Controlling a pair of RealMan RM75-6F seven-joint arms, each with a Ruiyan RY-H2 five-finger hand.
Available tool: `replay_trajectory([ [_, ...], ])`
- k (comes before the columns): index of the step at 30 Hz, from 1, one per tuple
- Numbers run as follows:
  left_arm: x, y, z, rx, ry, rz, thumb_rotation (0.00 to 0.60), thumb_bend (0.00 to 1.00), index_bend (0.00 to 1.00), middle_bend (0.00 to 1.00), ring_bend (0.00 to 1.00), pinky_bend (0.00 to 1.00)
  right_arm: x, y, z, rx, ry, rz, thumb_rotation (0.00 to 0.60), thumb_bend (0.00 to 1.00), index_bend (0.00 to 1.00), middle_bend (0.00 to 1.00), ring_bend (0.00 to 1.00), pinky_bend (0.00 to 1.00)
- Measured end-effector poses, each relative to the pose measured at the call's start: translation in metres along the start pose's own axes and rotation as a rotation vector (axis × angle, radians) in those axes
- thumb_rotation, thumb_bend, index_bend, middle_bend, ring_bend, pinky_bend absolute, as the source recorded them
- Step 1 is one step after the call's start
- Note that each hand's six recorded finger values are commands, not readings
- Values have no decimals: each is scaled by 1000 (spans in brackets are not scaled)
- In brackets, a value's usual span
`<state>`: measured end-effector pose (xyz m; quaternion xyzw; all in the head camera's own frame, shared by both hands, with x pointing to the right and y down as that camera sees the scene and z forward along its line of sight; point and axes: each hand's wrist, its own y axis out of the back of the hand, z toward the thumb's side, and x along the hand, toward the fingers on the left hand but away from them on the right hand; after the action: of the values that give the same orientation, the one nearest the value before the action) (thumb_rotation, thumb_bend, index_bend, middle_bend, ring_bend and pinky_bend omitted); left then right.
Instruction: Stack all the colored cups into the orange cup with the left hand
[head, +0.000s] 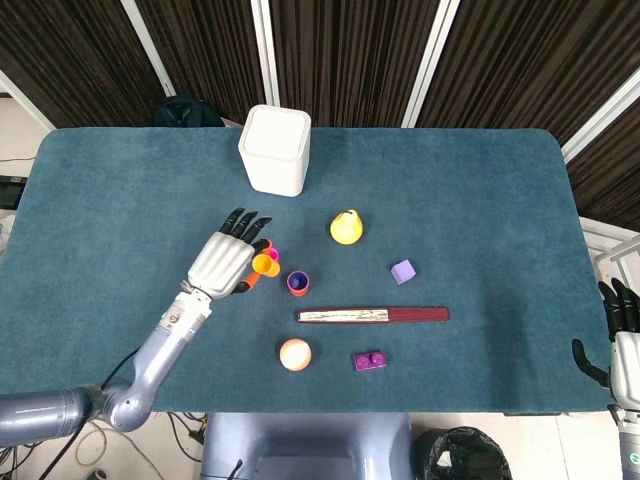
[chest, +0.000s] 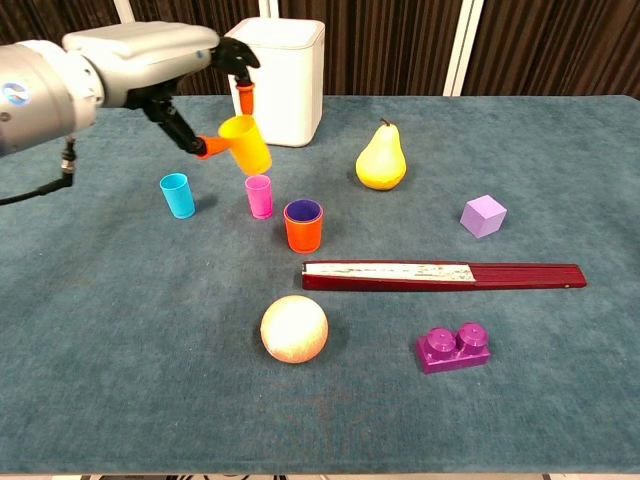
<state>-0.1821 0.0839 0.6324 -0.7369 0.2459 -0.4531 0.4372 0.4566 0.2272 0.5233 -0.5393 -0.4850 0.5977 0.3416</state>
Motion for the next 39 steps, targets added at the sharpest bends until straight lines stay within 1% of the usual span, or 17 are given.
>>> replay_trajectory([
  [7,10,-8,16,-10,5,-30,600,336,457,95,0,0,0,0,-1,-4,-3,3,600,430,36,0,63,0],
  [15,22,-20,23,-3,27,-58,600,336,462,95,0,0,-1,-1,-1,-5,-5,5,600,429,36,0,64,0],
  [22,29,-25,30,-9,13,-57,600,335,464,96,0,0,-1,0,-1,-6,-7,2,600,430,36,0,64,0],
  [30,31,-35,34,-2,3,-68,600,336,464,96,0,0,-1,1,-2,-10,-9,-2,600,430,36,0,63,0],
  [39,31,-37,36,11,-5,-68,600,335,464,96,0,0,-1,2,-3,-13,-13,-4,600,429,36,0,64,0],
])
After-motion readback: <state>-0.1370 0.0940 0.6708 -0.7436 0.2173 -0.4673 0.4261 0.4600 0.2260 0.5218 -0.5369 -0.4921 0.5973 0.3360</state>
